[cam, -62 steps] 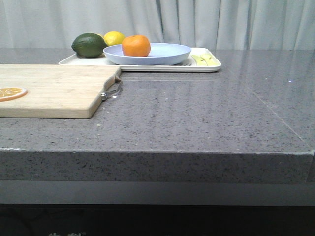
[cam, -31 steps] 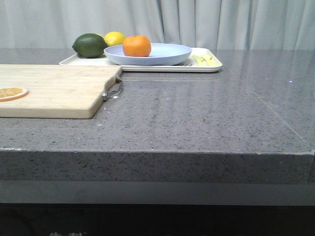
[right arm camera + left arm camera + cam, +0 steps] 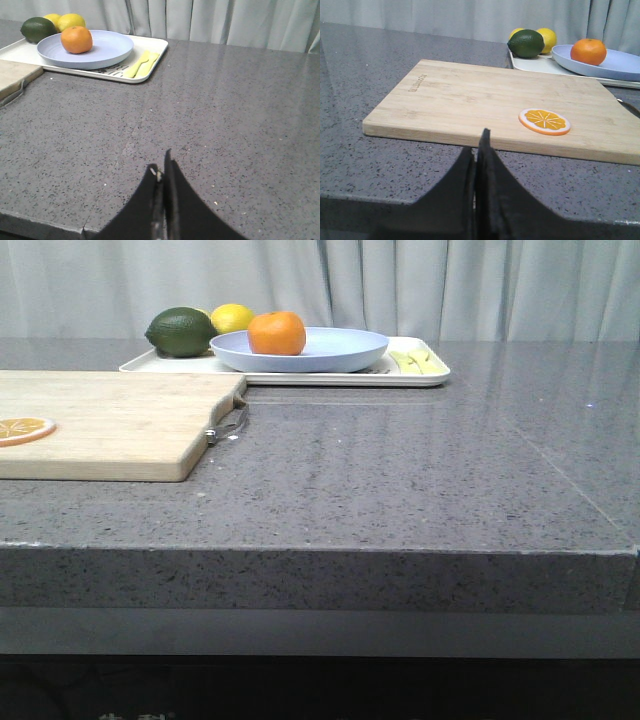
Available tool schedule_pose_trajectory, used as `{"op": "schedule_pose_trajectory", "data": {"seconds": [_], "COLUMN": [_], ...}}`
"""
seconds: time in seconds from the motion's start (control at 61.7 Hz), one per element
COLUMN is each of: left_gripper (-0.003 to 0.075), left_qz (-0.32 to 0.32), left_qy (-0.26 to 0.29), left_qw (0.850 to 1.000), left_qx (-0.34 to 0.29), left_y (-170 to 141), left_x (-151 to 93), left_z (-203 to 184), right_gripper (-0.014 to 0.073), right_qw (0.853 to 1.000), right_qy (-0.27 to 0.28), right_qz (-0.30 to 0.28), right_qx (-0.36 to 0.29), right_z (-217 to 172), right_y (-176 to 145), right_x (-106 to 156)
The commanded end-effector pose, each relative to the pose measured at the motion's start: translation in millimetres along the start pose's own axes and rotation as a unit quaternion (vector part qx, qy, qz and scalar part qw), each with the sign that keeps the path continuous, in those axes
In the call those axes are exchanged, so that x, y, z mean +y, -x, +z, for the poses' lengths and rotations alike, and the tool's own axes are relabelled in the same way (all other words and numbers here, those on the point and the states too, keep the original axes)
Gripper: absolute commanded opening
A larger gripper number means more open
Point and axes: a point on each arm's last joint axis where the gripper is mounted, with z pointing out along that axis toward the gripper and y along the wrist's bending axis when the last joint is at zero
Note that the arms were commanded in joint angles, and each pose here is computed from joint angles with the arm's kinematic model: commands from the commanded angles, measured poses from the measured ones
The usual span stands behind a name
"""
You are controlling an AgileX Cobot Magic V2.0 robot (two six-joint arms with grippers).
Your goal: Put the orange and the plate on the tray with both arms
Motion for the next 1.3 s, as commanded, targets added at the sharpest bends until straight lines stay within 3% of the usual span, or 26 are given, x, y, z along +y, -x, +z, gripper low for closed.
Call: {"op": "schedule_pose_trajectory", "data": {"seconds": [0.0,0.632,0.794,0.989,1.28], "left_gripper": [-0.0018,-0.0018,-0.0018,-0.0018,-0.0018], "left_qz": [-0.007,-0.007,-0.007,-0.007,-0.007], "left_qy": [-0.005,-0.005,-0.005,-0.005,-0.005], "left_qw": [0.999,0.999,0.999,0.999,0.999], "left_qx": [-0.053,-0.053,-0.053,-0.053,-0.053], "left_y": [8.0,8.0,8.0,8.0,8.0], "left_x": [-0.8,-0.8,-0.8,-0.8,-0.8], "left_z": [-1.8,-1.8,-1.8,-1.8,-1.8], "right_gripper": [-0.0061,-0.0061,-0.0061,-0.0061,-0.0061], "right_qw": [0.999,0.997,0.993,0.994,0.994], "right_qy": [-0.006,-0.017,-0.046,-0.072,-0.073], "right_qz": [-0.005,-0.02,-0.018,-0.012,-0.011], "right_qx": [-0.05,-0.072,-0.106,-0.084,-0.079], "right_z": [-2.3,-1.1,7.6,18.6,21.0], "right_y": [15.1,11.6,-24.4,-80.0,-88.4], "right_x": [-0.8,-2.6,-6.8,-10.8,-11.2]}}
